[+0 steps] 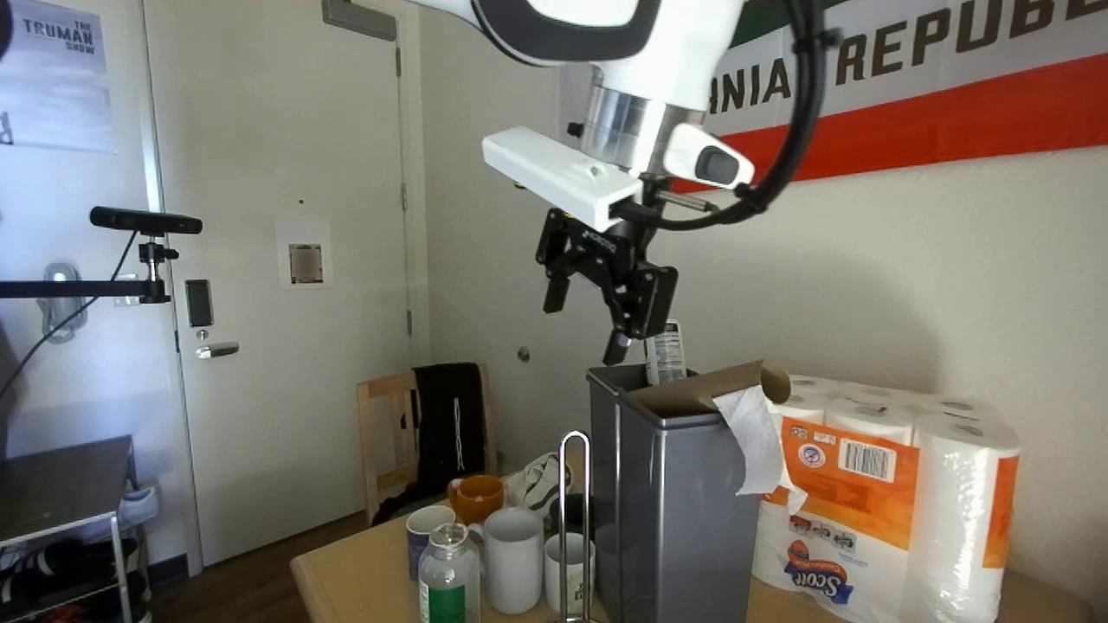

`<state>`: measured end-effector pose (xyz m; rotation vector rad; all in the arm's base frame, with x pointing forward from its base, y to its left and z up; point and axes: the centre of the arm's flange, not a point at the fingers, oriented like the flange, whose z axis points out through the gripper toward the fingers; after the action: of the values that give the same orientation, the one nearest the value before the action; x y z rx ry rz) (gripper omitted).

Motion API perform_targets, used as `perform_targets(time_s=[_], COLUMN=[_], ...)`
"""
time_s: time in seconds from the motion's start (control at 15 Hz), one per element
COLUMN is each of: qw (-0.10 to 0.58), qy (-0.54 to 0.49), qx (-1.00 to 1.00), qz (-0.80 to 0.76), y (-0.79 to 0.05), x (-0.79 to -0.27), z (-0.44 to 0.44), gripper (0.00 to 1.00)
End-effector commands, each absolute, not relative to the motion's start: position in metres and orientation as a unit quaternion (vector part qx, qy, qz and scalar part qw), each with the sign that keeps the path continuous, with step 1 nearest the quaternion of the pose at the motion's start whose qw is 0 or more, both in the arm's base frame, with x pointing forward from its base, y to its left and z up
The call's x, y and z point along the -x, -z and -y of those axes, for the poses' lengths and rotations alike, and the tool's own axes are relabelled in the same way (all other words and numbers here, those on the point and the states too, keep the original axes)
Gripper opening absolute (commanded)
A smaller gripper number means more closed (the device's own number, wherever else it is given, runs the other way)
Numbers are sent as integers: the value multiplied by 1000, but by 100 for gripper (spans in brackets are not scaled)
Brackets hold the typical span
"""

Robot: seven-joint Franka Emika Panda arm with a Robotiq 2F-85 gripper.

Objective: Take the paper towel core and place it on the paper towel stand

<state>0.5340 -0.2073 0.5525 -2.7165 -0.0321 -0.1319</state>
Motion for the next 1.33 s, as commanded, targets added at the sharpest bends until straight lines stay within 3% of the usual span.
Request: perform_targets(time_s=[0.0, 0.8, 1.27], qw=[216, 138, 184], qy=[86, 253, 263], qx=[973, 957, 943], qz=[9, -48, -90], y=[-555, -537, -499], x=[-569, -607, -612], z=[243, 281, 300], gripper=[100, 100, 100])
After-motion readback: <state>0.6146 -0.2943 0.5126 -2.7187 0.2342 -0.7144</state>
